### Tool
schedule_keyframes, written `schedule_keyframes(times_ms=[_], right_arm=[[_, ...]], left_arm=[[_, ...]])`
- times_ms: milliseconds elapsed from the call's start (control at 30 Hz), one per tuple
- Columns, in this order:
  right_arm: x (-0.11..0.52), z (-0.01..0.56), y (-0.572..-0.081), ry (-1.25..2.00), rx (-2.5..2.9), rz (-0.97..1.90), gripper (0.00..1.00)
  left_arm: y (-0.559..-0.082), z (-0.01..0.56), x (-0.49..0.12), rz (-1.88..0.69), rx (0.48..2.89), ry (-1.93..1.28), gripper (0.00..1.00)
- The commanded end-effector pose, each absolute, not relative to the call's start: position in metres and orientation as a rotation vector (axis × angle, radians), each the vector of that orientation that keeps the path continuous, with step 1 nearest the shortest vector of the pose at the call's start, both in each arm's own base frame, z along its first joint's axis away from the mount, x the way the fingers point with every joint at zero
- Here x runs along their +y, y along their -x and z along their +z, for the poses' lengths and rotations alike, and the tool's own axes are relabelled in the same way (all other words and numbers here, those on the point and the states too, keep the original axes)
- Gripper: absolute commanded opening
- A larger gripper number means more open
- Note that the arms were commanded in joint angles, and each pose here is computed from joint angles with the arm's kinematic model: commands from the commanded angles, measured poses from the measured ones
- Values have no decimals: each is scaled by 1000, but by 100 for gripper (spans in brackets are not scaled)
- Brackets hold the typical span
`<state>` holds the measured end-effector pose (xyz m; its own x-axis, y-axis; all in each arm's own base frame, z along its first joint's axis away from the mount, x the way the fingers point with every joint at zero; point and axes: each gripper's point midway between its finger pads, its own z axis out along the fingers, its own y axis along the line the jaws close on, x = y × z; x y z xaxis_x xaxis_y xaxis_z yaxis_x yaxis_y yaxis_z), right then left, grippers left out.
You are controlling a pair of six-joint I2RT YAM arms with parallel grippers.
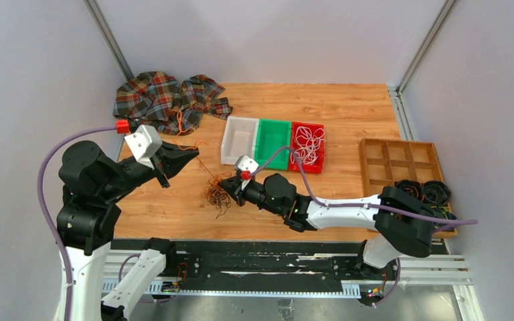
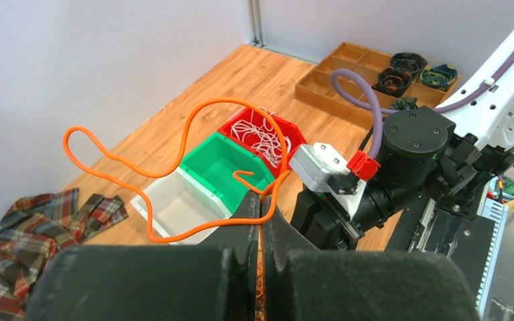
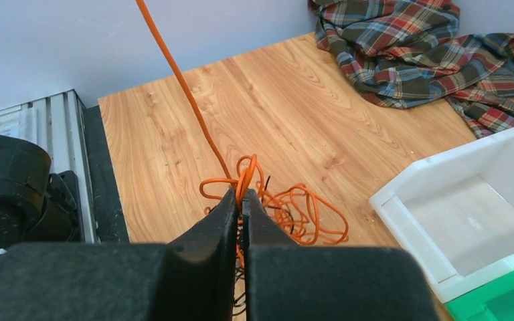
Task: Untangle the cables
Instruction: Untie the cable.
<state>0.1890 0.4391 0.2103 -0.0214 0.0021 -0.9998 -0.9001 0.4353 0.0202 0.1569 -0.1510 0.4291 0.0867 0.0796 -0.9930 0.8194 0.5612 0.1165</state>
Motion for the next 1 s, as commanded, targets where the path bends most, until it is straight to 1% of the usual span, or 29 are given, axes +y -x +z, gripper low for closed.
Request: schedule_keyframes(times_ms=[0, 67, 100, 167, 233, 267, 367, 467, 533, 700, 967], right_arm=[[422, 148, -199, 892, 1552, 740, 3], [418, 139, -203, 874, 1576, 708, 23], [416, 141, -204, 855, 1575, 705, 31], [411, 147, -205, 821, 1560, 713, 41], [407, 159, -205, 789, 1541, 721, 49], [405, 166, -206, 772, 1531, 722, 51], [403, 197, -198, 738, 1460, 747, 52], [408, 223, -182, 762, 1373, 775, 52], [415, 230, -172, 792, 1343, 781, 53], [434, 218, -158, 887, 1342, 842, 55], [448, 189, -152, 895, 1402, 847, 56]], left_arm=[[-147, 474, -148, -585, 1238, -853, 0], [-147, 478, -147, -575, 1227, -853, 0], [-148, 478, -147, -571, 1226, -853, 1], [-150, 476, -147, -570, 1236, -851, 0], [-153, 472, -146, -564, 1245, -852, 1], [-154, 469, -146, -561, 1250, -851, 1], [-160, 460, -145, -556, 1274, -844, 1], [-164, 450, -143, -533, 1286, -848, 1], [-166, 444, -142, -518, 1296, -852, 1], [-167, 432, -140, -505, 1312, -863, 0], [-169, 423, -138, -490, 1332, -864, 0]])
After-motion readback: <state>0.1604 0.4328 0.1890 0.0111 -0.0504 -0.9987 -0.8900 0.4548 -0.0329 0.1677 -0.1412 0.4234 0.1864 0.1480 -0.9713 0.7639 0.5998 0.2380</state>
